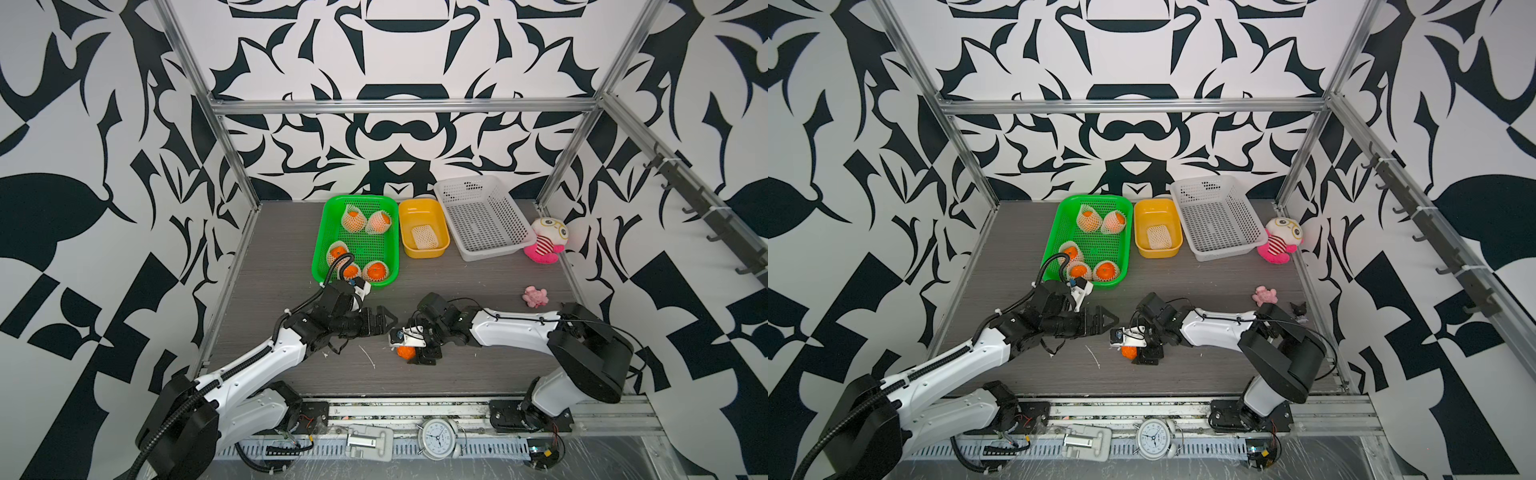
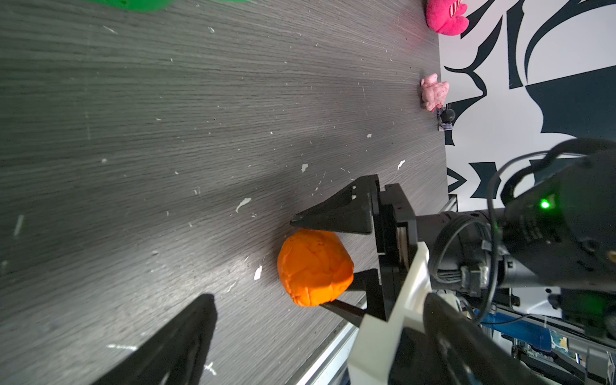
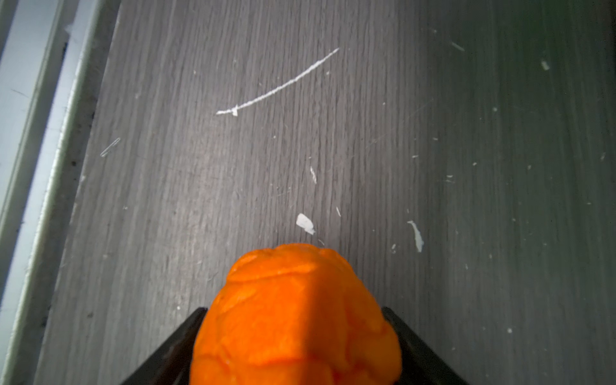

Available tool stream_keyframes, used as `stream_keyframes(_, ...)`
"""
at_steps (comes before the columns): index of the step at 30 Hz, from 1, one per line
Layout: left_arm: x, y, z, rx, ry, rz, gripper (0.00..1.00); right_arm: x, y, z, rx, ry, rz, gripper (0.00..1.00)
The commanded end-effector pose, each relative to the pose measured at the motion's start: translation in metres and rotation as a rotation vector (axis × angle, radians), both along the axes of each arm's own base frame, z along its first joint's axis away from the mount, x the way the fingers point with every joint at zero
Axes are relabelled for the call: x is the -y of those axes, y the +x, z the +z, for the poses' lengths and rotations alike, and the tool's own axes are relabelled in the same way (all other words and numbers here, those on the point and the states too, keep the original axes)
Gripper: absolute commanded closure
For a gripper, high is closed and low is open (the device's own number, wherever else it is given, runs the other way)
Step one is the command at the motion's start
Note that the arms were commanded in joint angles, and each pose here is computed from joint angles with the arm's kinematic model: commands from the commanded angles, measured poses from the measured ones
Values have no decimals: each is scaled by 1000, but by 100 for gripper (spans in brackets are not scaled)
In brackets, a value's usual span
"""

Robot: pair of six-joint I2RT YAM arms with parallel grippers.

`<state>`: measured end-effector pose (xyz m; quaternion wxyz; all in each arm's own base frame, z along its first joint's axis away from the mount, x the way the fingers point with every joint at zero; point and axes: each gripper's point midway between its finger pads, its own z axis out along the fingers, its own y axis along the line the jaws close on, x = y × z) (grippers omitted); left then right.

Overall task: Remove foam nets from oranges
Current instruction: Pick up the orange from the center of the board.

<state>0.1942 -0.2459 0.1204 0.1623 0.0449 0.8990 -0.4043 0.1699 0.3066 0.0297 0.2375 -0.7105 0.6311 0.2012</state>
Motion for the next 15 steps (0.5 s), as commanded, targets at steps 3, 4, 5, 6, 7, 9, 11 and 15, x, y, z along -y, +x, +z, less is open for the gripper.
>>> stream_keyframes(3, -1, 0, -5, -9, 6, 7, 0, -15, 9, 15, 7, 42, -19, 24)
stream_keyframes(4, -1, 0, -4, -8, 6, 8, 0, -16, 9, 15, 6, 46, -18, 25)
stream_keyframes(5, -1, 0, -5, -9, 7, 7, 1, -17, 8, 16, 4, 50, -15, 25)
stream_keyframes(6, -1, 0, -5, -10, 7, 7, 0, -17, 8, 15, 1, 50, -17, 26)
stream_keyframes(7, -2, 0, -5, -10, 8, 7, 0, -18, 8, 16, -1, 55, -16, 27)
stream_keyframes(9, -1, 0, -5, -9, 7, 7, 0, -18, 7, 17, -7, 58, -18, 30)
stream_keyframes(11, -2, 0, -5, -7, 7, 8, 0, -18, 7, 18, -10, 59, -19, 33)
stream_keyframes(15, -2, 0, -5, -4, 7, 8, 0, -19, 7, 20, -16, 62, -24, 38)
